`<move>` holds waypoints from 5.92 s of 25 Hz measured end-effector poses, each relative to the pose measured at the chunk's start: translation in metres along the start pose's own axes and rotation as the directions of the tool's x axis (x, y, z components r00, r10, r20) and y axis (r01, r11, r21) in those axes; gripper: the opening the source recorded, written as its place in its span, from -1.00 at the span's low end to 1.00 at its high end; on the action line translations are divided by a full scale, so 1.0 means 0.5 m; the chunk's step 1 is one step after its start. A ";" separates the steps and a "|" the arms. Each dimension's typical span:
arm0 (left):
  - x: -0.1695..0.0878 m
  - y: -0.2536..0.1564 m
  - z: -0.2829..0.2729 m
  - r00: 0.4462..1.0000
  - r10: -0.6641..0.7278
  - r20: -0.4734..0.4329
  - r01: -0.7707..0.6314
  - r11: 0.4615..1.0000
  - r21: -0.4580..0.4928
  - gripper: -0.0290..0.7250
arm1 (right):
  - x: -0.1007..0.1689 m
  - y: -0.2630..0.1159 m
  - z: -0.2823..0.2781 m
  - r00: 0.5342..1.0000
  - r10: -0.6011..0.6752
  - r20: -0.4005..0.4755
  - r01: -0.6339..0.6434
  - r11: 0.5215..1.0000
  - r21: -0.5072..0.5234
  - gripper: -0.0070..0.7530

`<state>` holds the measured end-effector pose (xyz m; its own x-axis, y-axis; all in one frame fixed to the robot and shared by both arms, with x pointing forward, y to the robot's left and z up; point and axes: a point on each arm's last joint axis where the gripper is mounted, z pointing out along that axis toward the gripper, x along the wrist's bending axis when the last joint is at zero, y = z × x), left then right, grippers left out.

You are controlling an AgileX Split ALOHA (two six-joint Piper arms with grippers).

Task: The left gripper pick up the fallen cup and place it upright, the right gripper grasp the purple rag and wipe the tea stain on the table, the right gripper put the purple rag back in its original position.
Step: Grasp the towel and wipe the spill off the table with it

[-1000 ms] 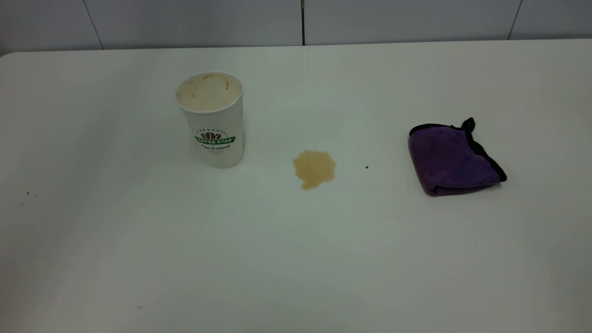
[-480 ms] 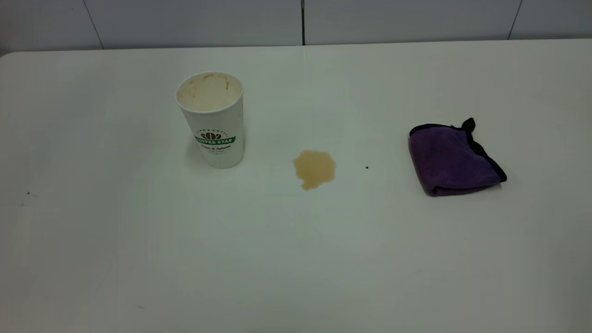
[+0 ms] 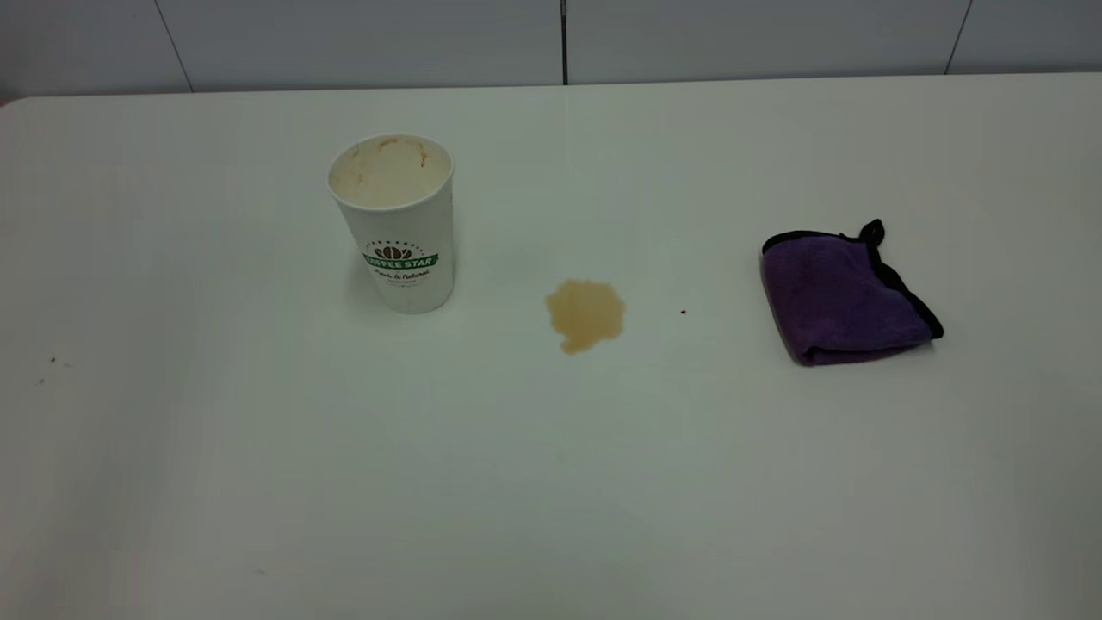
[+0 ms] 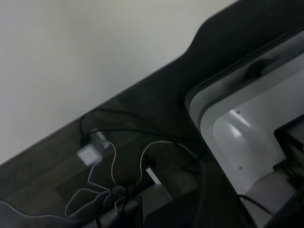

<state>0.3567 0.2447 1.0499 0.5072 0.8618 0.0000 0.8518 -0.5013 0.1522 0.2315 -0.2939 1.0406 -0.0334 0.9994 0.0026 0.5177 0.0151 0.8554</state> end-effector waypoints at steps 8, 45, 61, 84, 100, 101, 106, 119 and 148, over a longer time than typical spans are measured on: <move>-0.009 -0.108 0.043 1.000 0.001 -0.007 -0.002 0.996 -0.085 0.37 | 0.000 0.000 0.000 1.000 0.000 0.000 0.000 1.000 0.000 -0.35; -0.040 -0.291 -0.010 0.907 -0.403 -0.125 0.219 0.703 -0.677 0.37 | 0.000 0.000 0.000 1.000 0.000 0.000 0.000 1.000 0.000 -0.35; -0.041 -0.291 -0.010 0.907 -0.403 -0.125 0.219 0.702 -0.677 0.37 | 0.002 0.000 0.000 1.000 0.006 -0.012 -0.006 1.000 -0.001 -0.35; -0.041 -0.291 -0.010 0.907 -0.403 -0.125 0.219 0.702 -0.677 0.37 | 0.021 0.136 0.292 0.957 -0.087 -0.278 0.175 0.934 0.311 0.31; -0.041 -0.291 -0.010 0.907 -0.403 -0.125 0.219 0.702 -0.677 0.37 | 0.092 0.171 0.665 0.900 -0.188 -0.393 0.384 0.769 0.512 0.31; -0.041 -0.291 -0.010 0.907 -0.403 -0.125 0.219 0.702 -0.677 0.37 | 0.099 0.164 0.691 0.899 -0.200 -0.389 0.397 0.746 0.535 0.31; -0.041 -0.291 -0.010 0.907 -0.403 -0.125 0.219 0.702 -0.677 0.37 | 0.140 0.126 0.803 0.911 -0.246 -0.331 0.411 0.602 0.684 0.31; -0.041 -0.291 -0.010 0.907 -0.403 -0.125 0.219 0.702 -0.677 0.37 | 0.187 0.071 0.997 0.905 -0.279 -0.322 0.425 0.559 0.712 0.31; -0.041 -0.291 -0.010 0.907 -0.403 -0.125 0.219 0.702 -0.677 0.37 | 0.422 0.027 1.065 0.812 -0.215 -0.542 0.518 0.691 0.503 -0.87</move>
<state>0.2220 0.3005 1.0327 0.1004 0.9930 0.0617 0.6206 -0.1110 0.7762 0.6866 -0.0669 0.7770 -0.6016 0.7926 0.0992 0.7709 0.5436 0.3320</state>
